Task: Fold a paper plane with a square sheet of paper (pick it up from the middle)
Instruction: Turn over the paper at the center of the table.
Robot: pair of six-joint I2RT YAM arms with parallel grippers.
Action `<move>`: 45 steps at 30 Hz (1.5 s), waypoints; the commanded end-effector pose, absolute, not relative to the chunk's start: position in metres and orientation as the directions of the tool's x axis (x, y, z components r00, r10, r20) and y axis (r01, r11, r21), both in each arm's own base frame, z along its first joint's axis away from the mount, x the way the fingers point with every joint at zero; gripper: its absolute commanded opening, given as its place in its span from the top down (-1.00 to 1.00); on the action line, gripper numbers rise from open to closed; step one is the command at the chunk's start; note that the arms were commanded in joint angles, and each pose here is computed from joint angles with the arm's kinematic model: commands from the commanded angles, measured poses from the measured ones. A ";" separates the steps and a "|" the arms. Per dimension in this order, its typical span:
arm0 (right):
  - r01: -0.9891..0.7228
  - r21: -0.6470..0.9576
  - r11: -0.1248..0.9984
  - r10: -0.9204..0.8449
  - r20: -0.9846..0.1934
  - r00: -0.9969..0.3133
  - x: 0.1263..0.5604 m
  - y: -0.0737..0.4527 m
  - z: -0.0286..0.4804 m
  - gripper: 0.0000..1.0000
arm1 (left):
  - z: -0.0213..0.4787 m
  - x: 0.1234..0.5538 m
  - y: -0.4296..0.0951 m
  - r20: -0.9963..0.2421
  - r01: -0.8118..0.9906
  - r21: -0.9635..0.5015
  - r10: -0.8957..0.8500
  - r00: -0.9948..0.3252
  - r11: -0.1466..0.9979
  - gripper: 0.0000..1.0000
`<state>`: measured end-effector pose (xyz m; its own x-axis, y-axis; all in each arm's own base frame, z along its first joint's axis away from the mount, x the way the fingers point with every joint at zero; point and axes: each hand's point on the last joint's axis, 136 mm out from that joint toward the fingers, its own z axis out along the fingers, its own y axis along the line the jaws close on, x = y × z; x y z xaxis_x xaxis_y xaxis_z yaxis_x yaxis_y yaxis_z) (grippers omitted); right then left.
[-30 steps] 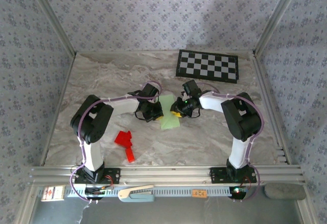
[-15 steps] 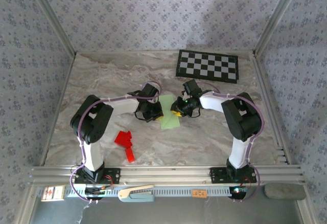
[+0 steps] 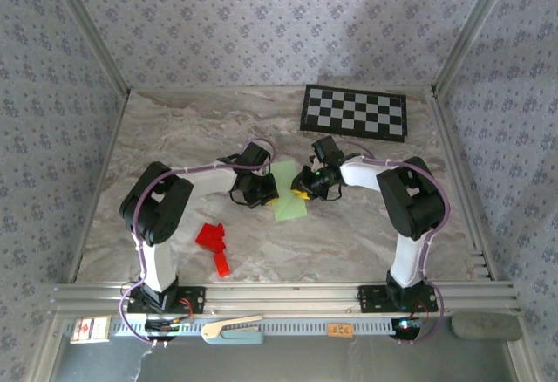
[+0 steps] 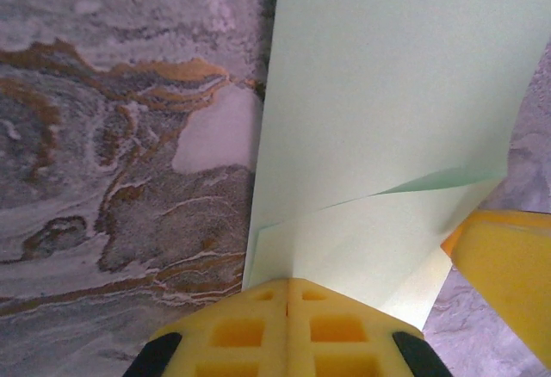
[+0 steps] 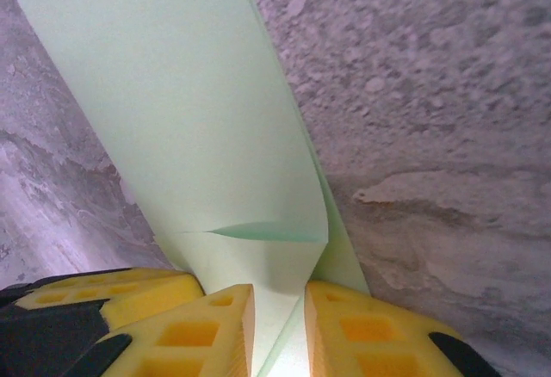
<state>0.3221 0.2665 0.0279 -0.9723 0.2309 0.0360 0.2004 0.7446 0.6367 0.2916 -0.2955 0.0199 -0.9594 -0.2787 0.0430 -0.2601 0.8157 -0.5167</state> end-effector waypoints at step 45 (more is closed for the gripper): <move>-0.099 0.904 0.416 0.199 -0.197 -0.960 0.358 0.273 0.175 0.89 | 0.176 0.329 -0.295 -0.075 -0.075 -0.940 -0.416 -0.906 0.334 -0.94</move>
